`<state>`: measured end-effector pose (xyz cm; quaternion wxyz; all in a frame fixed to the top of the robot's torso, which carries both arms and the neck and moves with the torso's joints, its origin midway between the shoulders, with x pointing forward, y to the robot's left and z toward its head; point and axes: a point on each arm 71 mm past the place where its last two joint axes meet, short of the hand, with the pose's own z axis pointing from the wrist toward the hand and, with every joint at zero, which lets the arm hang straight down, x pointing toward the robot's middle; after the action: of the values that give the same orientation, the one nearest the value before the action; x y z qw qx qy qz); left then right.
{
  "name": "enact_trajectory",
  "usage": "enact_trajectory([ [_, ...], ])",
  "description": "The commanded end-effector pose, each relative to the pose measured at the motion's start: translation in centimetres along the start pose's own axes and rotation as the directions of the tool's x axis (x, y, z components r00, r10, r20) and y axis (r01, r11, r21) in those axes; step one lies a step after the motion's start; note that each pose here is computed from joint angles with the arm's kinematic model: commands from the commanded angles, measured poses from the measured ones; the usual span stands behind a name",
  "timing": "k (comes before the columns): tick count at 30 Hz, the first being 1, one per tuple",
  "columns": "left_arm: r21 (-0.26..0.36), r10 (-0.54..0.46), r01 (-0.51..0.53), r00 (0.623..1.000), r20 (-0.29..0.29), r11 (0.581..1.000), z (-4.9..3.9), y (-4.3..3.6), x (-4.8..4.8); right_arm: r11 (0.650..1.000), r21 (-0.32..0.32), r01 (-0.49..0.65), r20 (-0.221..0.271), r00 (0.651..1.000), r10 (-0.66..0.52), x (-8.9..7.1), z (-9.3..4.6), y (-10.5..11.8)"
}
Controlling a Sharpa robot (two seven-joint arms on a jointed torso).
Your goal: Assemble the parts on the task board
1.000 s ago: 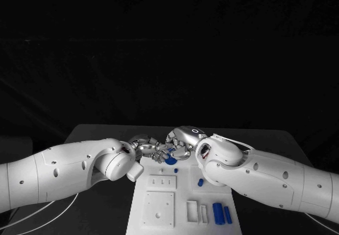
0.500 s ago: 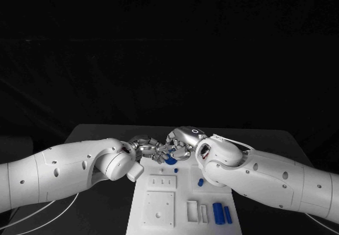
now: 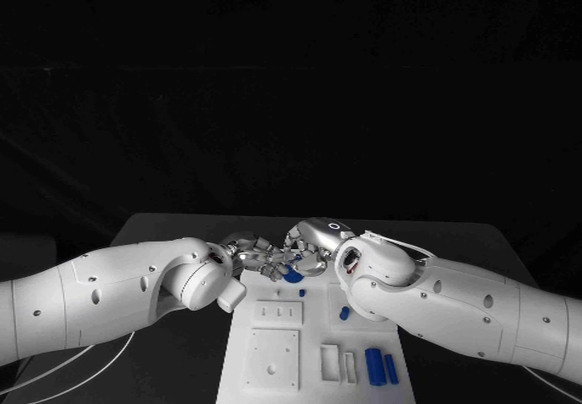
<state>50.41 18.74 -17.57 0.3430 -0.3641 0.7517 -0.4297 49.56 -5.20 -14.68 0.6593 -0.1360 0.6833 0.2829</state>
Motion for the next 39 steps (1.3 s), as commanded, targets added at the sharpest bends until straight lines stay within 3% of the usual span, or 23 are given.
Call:
enact_trajectory([
  [1,0.026,0.004,-0.004,1.000,-0.007,1.000,0.03,-0.47,0.01,1.000,-0.006,0.017,-0.035,0.999,-0.017,0.60,-0.10,0.03],
  [39,-0.018,-0.027,0.027,0.998,-0.054,0.999,0.00,-0.17,0.43,1.000,0.005,0.021,-0.041,0.999,-0.021,0.90,-0.07,-0.13],
])
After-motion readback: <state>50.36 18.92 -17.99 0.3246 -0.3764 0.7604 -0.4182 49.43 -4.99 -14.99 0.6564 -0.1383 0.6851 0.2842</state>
